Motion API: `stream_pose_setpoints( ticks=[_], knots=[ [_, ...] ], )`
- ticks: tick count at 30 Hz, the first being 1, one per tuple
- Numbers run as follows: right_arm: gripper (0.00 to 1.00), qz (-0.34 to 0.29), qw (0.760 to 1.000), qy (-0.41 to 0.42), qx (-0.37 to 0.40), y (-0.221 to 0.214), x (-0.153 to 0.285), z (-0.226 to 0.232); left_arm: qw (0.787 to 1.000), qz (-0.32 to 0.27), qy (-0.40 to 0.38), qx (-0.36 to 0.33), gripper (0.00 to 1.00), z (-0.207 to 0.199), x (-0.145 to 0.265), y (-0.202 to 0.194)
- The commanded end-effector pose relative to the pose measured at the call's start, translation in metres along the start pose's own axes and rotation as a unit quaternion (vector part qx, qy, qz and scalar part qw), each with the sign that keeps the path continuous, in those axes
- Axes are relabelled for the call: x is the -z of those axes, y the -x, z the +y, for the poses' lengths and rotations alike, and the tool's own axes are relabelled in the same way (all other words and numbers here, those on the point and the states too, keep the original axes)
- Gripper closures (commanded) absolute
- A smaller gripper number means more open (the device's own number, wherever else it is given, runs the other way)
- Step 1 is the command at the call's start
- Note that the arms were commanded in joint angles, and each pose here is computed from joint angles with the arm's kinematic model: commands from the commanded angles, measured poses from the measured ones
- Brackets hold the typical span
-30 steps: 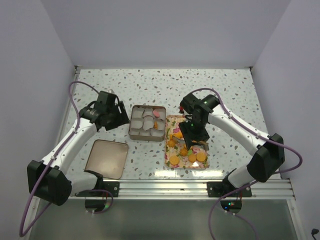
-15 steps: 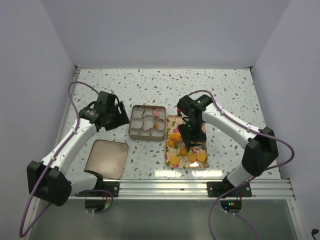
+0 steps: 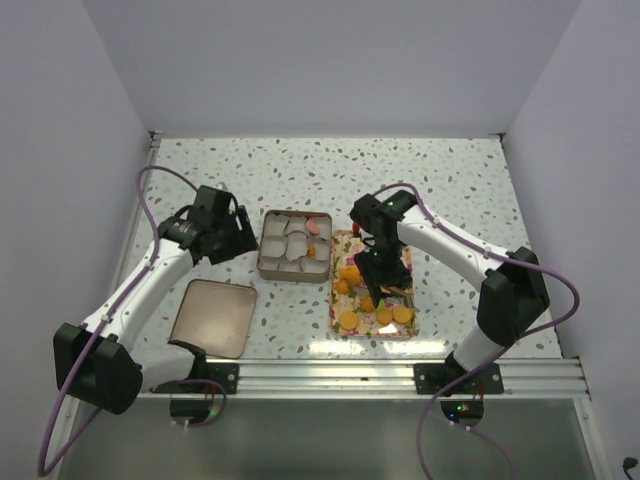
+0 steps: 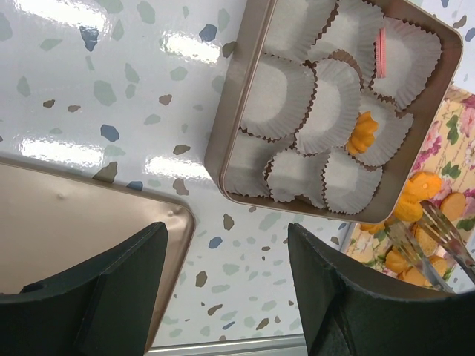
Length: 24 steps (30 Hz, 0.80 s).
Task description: Pack the cookies
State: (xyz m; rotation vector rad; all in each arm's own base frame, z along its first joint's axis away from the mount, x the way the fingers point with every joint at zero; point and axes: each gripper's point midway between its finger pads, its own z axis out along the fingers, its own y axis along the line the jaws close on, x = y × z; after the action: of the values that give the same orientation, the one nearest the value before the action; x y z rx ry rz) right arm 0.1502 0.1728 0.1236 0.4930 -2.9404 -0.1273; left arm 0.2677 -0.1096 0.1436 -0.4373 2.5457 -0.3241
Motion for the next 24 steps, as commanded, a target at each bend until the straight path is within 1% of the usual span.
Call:
stream_pose_setpoints(
  ticks=[1,5,9,15,22,23,24],
  knots=[
    [0.50,-0.005,1.000,0.008,0.005,0.007,0.001,0.006,1.000,-0.018,-0.001,0.006,0.29,0.002,0.005,0.006],
    [0.52,-0.010,1.000,0.010,0.005,0.013,0.003,0.008,1.000,-0.019,0.001,0.004,0.29,0.003,0.006,0.006],
    [0.61,-0.013,1.000,0.015,0.006,0.018,0.006,0.012,1.000,-0.019,0.003,0.004,0.29,0.004,0.006,0.005],
    [0.71,-0.017,1.000,0.013,0.010,0.021,0.013,0.013,1.000,-0.019,0.003,0.004,0.28,0.005,0.006,0.004],
    [0.74,-0.039,0.999,0.007,0.012,0.022,0.037,0.012,1.000,-0.024,-0.001,0.003,0.28,0.002,0.009,0.008],
    [0.74,-0.053,0.998,0.008,0.015,0.027,0.046,0.014,1.000,-0.024,-0.001,0.003,0.28,0.002,0.010,0.008],
    [0.74,-0.052,0.999,0.005,0.014,0.025,0.051,0.013,1.000,-0.026,-0.003,0.003,0.28,0.001,0.011,0.010]
  ],
)
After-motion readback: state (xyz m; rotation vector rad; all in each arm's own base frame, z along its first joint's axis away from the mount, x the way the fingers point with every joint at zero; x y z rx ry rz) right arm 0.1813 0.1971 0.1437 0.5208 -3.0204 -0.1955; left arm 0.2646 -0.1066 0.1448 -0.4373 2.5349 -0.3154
